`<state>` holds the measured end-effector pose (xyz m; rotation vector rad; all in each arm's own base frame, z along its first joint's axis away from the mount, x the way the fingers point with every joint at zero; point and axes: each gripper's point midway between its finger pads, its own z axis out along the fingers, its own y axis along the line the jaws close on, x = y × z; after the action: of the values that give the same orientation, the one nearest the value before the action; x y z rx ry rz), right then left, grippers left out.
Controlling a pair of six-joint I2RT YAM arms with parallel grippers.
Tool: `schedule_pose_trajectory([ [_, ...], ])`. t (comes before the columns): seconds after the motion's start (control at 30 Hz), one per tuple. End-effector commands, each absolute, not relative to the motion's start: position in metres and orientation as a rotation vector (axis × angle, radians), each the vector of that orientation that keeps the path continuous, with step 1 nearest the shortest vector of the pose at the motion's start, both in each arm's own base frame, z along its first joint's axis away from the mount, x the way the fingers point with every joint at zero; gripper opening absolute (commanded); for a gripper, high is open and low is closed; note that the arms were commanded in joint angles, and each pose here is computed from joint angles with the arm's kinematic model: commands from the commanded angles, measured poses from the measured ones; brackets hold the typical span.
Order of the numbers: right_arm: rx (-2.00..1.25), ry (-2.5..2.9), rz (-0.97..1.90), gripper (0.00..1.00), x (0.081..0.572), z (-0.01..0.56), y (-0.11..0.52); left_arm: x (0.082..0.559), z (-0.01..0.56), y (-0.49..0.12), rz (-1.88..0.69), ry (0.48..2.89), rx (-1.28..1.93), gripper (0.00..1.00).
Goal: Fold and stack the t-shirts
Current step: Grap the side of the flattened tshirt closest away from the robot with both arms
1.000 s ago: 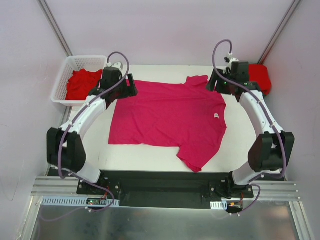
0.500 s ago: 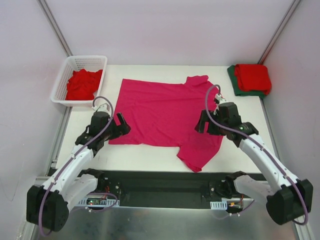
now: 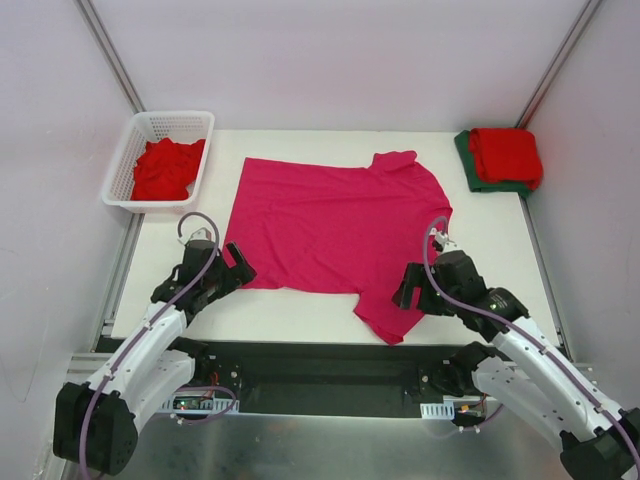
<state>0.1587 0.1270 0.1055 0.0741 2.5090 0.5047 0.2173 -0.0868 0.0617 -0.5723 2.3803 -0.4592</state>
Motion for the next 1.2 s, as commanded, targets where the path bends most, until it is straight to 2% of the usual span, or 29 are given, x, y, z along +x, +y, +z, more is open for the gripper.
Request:
schedule_pose_trajectory([
  [0.0, 0.164, 2.539, 0.483, 0.88, 0.146, 0.095, 0.123, 0.221, 0.061, -0.068, -0.393, 2.374, -0.671, 0.99],
  [0.27, 0.149, 2.582, 0.444, 0.88, 0.126, 0.085, 0.125, 0.237, 0.066, -0.046, -0.383, 2.392, -0.709, 0.99],
  [0.43, 0.113, 2.618, 0.397, 0.83, 0.109, 0.070, 0.127, 0.245, 0.069, -0.045, -0.406, 2.378, -0.719, 0.99],
  [0.8, 0.017, 2.628, 0.218, 0.79, 0.095, 0.055, 0.136, 0.252, 0.069, -0.046, -0.410, 2.372, -0.702, 0.99],
  [0.9, 0.049, 2.625, 0.197, 0.74, 0.095, 0.048, 0.137, 0.252, 0.070, -0.045, -0.409, 2.368, -0.696, 0.99],
  [0.93, 0.073, 2.628, 0.191, 0.69, 0.094, 0.043, 0.136, 0.252, 0.070, -0.046, -0.411, 2.370, -0.695, 0.99],
  [1.17, 0.113, 2.609, 0.177, 0.52, 0.097, 0.035, 0.131, 0.253, 0.070, -0.046, -0.417, 2.368, -0.693, 0.99],
])
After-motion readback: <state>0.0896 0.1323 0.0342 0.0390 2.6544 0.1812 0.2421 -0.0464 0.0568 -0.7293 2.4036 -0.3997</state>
